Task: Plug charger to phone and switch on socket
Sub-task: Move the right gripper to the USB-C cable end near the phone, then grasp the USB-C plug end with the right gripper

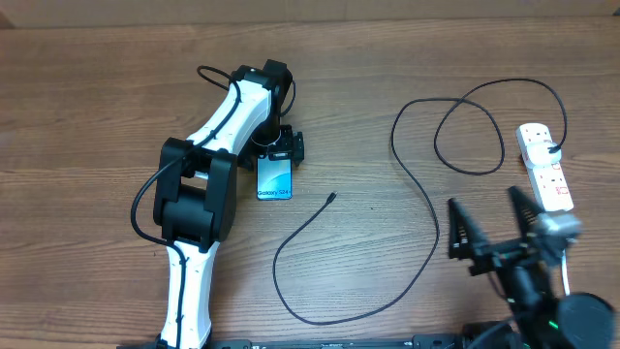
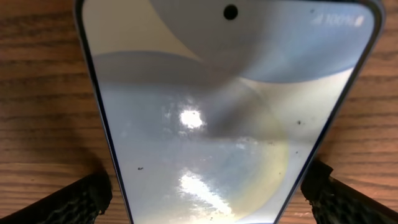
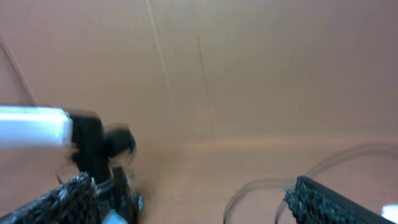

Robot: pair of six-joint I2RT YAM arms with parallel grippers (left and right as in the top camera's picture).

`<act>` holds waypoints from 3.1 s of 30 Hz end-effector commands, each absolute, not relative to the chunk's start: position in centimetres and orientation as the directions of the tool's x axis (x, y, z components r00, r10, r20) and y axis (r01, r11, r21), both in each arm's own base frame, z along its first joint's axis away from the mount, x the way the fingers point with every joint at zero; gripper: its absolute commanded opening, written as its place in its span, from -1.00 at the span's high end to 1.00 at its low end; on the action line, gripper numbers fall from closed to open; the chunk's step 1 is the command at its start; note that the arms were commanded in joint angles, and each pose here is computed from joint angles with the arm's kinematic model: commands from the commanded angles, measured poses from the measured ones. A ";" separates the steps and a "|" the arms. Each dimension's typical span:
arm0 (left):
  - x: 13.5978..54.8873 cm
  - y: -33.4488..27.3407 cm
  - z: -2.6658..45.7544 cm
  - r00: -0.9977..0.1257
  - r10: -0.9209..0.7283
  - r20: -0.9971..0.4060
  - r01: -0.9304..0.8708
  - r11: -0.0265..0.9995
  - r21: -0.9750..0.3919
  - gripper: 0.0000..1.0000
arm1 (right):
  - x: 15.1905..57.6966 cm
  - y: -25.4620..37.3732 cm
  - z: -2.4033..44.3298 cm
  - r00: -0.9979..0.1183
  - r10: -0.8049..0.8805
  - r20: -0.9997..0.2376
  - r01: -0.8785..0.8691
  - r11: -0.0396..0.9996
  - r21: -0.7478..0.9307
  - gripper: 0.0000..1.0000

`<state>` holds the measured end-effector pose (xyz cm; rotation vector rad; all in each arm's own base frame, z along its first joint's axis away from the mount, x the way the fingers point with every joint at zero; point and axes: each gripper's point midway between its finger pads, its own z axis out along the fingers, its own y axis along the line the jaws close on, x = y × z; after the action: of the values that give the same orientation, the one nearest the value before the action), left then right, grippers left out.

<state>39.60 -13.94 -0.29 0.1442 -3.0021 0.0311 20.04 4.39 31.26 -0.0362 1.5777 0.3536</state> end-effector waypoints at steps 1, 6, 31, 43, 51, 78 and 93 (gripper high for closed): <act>38.3 -15.2 -5.1 -0.972 -0.091 0.215 -0.104 0.993 -0.050 -0.99 | 19.6 4.2 36.1 -0.119 0.182 -0.976 -0.214 0.955 0.205 -1.00; 38.0 -15.4 -5.5 -0.972 -0.095 0.216 -0.107 0.993 -0.043 -0.93 | 20.3 4.5 37.7 -0.306 0.173 -0.936 -0.186 0.953 0.238 -1.00; 40.2 -12.9 -6.2 -0.933 -0.318 0.169 -0.328 0.944 -0.035 -0.26 | 27.5 12.0 18.6 -0.930 0.306 -0.205 0.188 0.872 0.451 -0.58; 41.0 -8.7 -6.1 -0.903 -0.392 0.175 -0.403 0.915 -0.029 -0.26 | 30.6 22.5 4.6 -0.949 0.293 -0.115 0.258 0.933 0.253 -0.69; 40.1 -9.7 -6.7 -0.890 -0.414 0.189 -0.424 0.905 -0.014 -0.28 | 31.0 24.7 -0.1 -0.927 0.337 -0.162 0.306 0.933 0.190 -0.72; 40.9 -10.6 -7.4 -0.919 -0.365 0.147 -0.376 0.925 -0.050 -0.22 | 30.5 22.9 -0.3 -0.784 0.585 -0.206 0.568 0.811 0.139 0.14; 40.9 -10.6 -7.4 -0.919 -0.365 0.147 -0.376 0.925 -0.050 -0.25 | 29.4 24.3 -0.5 -0.782 0.602 -0.162 0.582 0.798 0.157 0.28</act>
<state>44.55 -11.31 0.00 0.6183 -3.0980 0.2396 30.26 23.83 0.36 0.9287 2.7630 0.1629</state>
